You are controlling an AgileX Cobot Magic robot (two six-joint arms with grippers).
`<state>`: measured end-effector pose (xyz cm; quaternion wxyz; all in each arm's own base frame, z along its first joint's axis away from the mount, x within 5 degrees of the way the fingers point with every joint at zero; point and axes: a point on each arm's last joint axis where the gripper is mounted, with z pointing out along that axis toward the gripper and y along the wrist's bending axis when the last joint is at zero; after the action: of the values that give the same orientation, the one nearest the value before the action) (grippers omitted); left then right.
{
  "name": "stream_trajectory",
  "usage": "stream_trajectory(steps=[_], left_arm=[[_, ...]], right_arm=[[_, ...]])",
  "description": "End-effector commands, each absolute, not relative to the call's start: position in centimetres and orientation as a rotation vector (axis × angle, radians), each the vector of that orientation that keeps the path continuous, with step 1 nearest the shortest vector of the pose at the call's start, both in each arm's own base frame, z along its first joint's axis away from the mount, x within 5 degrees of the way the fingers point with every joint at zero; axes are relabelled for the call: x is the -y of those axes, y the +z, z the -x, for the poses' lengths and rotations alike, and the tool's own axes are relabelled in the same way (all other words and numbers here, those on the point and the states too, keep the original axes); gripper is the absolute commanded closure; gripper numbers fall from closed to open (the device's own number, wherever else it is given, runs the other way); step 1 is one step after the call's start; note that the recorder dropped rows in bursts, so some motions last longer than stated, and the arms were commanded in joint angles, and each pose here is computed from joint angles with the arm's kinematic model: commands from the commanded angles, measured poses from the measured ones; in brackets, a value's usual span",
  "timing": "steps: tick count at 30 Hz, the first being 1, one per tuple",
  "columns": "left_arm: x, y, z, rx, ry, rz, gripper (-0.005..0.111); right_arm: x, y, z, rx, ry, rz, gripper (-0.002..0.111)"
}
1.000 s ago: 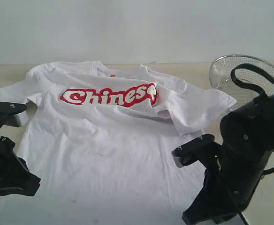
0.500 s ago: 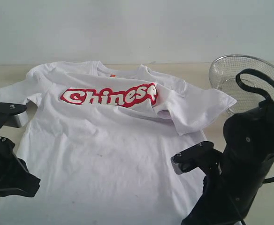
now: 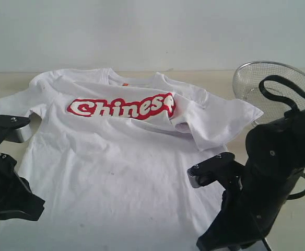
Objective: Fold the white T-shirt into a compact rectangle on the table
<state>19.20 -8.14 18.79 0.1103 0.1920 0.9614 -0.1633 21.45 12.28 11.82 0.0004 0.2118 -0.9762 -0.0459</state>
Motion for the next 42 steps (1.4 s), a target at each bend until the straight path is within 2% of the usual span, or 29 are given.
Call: stream_trajectory(steps=[1, 17, 23, 29, 32, 37, 40, 41, 42], left_arm=[[8.2, 18.8, -19.2, -2.827, -0.487, -0.574, 0.102], [8.2, 18.8, -19.2, -2.827, -0.487, -0.574, 0.102], [8.2, 18.8, -19.2, -2.828, -0.486, -0.577, 0.102], [8.2, 18.8, -19.1, -2.83, -0.485, -0.58, 0.102], [8.2, 18.8, -19.1, -2.83, -0.485, -0.58, 0.102], [8.2, 18.8, -19.1, -2.83, -0.485, -0.58, 0.102], [8.2, 18.8, -19.1, -2.83, -0.485, -0.58, 0.102], [8.2, 18.8, -19.1, -2.83, -0.485, -0.58, 0.102], [8.2, 18.8, -19.1, -2.83, -0.485, -0.58, 0.102]], right_arm=[[-11.5, 10.6, -19.8, 2.916, -0.085, -0.641, 0.108], [-11.0, 11.0, -18.3, 2.721, -0.063, -0.668, 0.108], [-12.7, 11.4, -17.9, 2.684, -0.37, -0.764, 0.108], [-12.7, 13.8, -18.2, 2.791, -0.39, -0.815, 0.108], [-12.0, 16.0, -18.9, 2.899, -0.258, -0.8, 0.108], [-10.0, 19.6, -21.0, 3.176, 0.126, -0.646, 0.108], [-8.7, 21.6, -23.0, 3.318, 0.213, -0.512, 0.096], [-8.0, 22.2, -23.7, 3.348, 0.209, -0.448, 0.089], [-7.2, 22.7, -24.5, 3.375, 0.208, -0.398, 0.077]])
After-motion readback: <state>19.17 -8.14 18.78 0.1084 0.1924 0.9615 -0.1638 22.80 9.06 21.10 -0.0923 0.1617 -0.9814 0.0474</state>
